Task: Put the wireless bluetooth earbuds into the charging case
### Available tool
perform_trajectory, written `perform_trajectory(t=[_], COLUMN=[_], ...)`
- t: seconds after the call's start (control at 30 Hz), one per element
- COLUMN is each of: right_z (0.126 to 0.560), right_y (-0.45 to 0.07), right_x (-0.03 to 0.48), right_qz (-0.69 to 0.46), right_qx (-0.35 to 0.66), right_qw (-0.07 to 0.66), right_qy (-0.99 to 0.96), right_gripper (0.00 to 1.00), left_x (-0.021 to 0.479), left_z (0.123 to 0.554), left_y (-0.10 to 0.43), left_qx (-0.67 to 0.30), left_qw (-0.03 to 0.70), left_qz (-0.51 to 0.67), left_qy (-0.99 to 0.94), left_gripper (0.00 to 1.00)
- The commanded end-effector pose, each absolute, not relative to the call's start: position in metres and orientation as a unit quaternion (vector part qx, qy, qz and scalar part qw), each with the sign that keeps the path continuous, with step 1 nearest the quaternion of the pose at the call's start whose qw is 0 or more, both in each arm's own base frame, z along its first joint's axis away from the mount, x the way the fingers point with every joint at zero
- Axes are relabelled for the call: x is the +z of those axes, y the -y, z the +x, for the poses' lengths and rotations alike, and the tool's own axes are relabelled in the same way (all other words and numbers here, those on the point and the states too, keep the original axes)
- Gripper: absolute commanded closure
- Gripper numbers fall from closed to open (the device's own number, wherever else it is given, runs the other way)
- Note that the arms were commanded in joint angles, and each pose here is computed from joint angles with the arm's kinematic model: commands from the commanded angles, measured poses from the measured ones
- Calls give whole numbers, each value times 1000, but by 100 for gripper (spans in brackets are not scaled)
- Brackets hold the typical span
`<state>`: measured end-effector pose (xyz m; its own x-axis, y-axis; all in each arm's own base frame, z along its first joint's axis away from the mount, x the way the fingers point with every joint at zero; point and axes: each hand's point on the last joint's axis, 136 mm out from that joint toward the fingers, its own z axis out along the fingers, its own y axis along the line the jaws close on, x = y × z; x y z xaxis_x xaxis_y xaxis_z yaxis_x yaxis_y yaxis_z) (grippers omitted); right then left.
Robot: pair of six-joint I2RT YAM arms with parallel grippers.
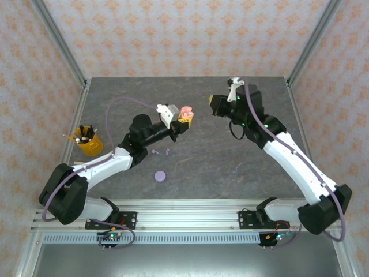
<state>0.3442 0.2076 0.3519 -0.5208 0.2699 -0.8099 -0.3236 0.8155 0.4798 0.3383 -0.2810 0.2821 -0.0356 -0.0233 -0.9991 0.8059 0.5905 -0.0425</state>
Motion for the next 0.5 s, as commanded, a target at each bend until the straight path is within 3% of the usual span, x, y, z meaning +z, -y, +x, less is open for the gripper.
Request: perform_trajectory(t=[0.0, 0.23, 0.47], right_z=[334, 303, 294], right_y=[-213, -219, -226], right_x=[394, 440, 444], right_qz=[-23, -54, -58], right_qx=[364, 452, 495], right_qw=[526, 565, 564], right_qy=[-768, -688, -658], right_gripper=[89, 90, 90], left_x=[315, 345, 369], left_z=[329, 323, 323], left_y=[290, 310, 322], left_qx=[-350, -372, -390], left_qw=[640, 652, 663], left_qz=[333, 345, 344], left_qy=[-598, -564, -538], left_gripper=[100, 100, 100])
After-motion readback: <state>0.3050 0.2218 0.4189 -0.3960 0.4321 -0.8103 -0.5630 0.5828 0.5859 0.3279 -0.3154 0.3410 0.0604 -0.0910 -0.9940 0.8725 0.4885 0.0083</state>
